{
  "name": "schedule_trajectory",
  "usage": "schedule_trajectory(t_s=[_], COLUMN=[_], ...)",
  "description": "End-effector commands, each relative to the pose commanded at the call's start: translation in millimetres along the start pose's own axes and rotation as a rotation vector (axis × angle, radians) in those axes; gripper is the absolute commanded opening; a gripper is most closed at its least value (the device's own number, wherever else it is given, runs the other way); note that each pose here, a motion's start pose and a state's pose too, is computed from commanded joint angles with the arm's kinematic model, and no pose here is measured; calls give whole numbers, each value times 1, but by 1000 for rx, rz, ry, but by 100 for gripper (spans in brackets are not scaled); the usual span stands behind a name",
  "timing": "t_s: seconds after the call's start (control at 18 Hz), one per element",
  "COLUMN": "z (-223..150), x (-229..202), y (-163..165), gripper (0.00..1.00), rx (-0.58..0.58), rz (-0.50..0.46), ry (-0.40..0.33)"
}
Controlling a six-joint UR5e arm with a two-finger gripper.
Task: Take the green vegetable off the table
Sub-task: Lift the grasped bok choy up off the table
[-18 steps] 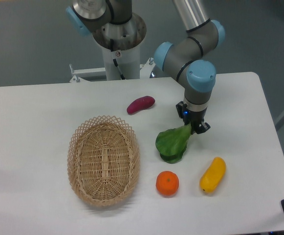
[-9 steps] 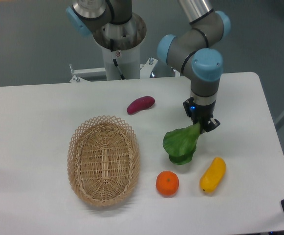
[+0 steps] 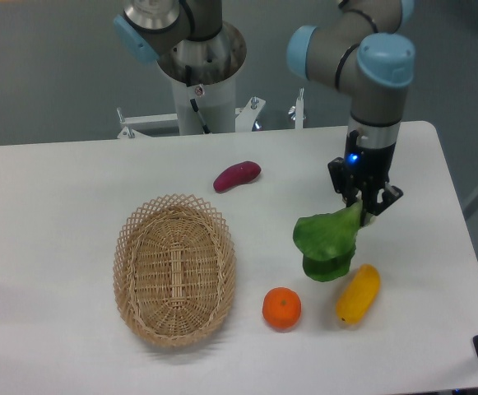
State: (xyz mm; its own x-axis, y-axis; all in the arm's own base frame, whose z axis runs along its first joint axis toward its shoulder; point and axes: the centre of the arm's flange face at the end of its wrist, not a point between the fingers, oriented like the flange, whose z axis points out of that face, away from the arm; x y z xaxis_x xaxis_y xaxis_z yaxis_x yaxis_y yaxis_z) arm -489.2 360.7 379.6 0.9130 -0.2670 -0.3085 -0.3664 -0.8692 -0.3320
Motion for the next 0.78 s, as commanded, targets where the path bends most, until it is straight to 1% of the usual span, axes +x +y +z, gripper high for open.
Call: schedule_trajectory(t_s=[0.17, 0.39, 0.78], z=[-22, -42, -51], x=[-18, -35, -46], y=[-13, -19, -21], gripper=[35, 35, 35], rx=[51, 78, 82], rz=[-64, -100, -106], ry=[-30, -49, -57])
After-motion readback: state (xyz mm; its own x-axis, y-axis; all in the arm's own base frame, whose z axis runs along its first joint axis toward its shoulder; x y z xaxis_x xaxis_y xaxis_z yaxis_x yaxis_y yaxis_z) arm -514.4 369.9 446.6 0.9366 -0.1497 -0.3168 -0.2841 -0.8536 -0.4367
